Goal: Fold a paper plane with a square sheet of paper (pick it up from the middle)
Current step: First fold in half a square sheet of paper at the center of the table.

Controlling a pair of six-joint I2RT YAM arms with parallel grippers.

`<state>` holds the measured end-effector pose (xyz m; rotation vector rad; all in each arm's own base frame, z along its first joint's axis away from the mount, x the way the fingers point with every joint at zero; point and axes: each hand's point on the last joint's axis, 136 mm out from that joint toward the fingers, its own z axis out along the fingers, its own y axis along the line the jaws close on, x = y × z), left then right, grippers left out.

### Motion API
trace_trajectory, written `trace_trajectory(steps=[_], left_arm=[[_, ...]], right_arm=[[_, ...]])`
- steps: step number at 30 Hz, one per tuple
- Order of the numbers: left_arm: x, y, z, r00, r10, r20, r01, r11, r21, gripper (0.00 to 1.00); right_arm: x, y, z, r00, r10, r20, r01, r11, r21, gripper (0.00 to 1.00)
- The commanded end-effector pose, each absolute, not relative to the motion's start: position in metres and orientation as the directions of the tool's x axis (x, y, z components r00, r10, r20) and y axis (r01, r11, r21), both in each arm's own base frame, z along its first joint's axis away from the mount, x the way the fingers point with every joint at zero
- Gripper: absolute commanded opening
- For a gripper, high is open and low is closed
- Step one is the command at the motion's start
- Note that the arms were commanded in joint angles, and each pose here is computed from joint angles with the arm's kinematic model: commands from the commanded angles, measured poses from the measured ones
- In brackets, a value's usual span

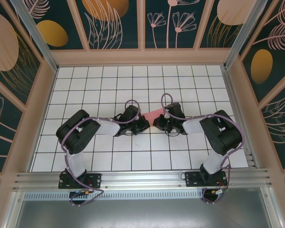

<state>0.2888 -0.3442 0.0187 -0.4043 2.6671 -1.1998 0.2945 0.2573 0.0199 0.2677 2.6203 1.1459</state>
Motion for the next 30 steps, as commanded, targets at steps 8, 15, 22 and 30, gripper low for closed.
trace_trajectory(steps=[8,15,22,30], left_arm=[[0.282,-0.329,-0.004,-0.932,-0.360,-0.031,-0.248,0.699,-0.671,0.04],[0.285,-0.333,0.007,-0.934,-0.352,-0.057,-0.214,0.683,-0.699,0.05],[0.298,-0.340,0.041,-0.924,-0.347,-0.157,-0.112,0.641,-0.760,0.07],[0.289,-0.338,0.011,-0.935,-0.349,-0.068,-0.196,0.666,-0.719,0.06]], right_arm=[[0.298,0.259,0.021,-0.950,0.249,-0.189,0.029,0.672,0.740,0.00],[0.298,0.257,0.018,-0.949,0.250,-0.190,0.033,0.681,0.731,0.00],[0.291,0.260,0.018,-0.957,0.238,-0.169,0.031,0.659,0.752,0.00],[0.291,0.259,0.017,-0.957,0.240,-0.165,0.038,0.664,0.747,0.00]])
